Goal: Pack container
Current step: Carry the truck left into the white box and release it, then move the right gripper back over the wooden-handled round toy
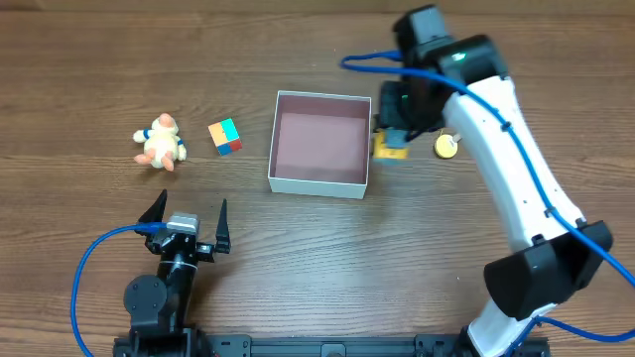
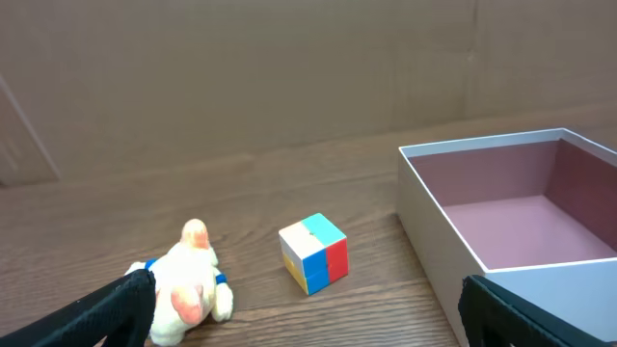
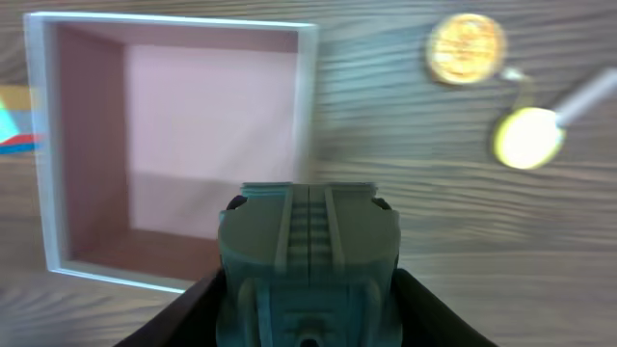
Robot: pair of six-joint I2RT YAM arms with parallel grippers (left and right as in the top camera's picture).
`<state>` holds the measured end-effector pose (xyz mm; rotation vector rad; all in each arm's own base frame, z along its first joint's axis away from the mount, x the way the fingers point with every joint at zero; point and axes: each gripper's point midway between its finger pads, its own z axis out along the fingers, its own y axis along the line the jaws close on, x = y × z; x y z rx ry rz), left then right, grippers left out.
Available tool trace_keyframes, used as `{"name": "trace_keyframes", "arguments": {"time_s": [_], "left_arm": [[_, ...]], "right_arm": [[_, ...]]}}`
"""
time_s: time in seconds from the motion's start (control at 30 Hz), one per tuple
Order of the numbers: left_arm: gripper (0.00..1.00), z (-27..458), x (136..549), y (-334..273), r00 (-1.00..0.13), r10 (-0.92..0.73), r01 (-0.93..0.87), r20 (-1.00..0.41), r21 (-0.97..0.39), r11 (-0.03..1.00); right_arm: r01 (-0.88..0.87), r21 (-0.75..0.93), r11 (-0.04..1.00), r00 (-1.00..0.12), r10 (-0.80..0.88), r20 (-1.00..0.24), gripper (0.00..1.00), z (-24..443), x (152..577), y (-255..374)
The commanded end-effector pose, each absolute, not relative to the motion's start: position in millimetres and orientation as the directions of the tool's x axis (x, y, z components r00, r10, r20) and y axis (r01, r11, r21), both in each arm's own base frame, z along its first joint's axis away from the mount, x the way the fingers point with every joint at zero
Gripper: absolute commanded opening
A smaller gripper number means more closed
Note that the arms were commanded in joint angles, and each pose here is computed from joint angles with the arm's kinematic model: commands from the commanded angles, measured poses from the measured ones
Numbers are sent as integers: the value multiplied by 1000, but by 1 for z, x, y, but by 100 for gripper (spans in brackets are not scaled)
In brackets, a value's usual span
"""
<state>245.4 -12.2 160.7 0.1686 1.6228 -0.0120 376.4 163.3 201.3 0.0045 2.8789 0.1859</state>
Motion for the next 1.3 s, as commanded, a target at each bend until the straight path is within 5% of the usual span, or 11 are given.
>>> {"name": "trace_keyframes", "arguments": {"time_s": [0.0,0.2,0.53,0.77,1.0,1.07,1.1,1.27], "left_arm": [[100,161,245,-12,-42,110,115,-993,105,988],[100,161,245,-12,-42,110,115,-993,105,988],[100,161,245,-12,-42,110,115,-993,105,988],[100,161,245,-12,-42,110,116,-993,105,988],[100,161,245,-12,-42,110,116,-993,105,988],[100,161,245,-12,-42,110,115,-993,105,988],[100,161,245,-12,-42,110,116,-993,105,988],[100,161,245,-12,-42,110,116,-993,105,988]], "right_arm": [[-39,186,982,-947,24,-320,42,219,377,199],[-91,236,968,-918,10,-397,43,226,387,232],[-61,155,986,-967,-19,-255,45,147,395,246],[-53,97,994,-967,-27,-254,50,137,398,238],[0,85,996,-953,25,-301,65,187,416,201],[63,77,995,-937,85,-338,94,223,428,160],[88,67,994,-933,105,-343,100,232,432,139],[153,173,973,-954,191,-230,100,224,433,75]]}}
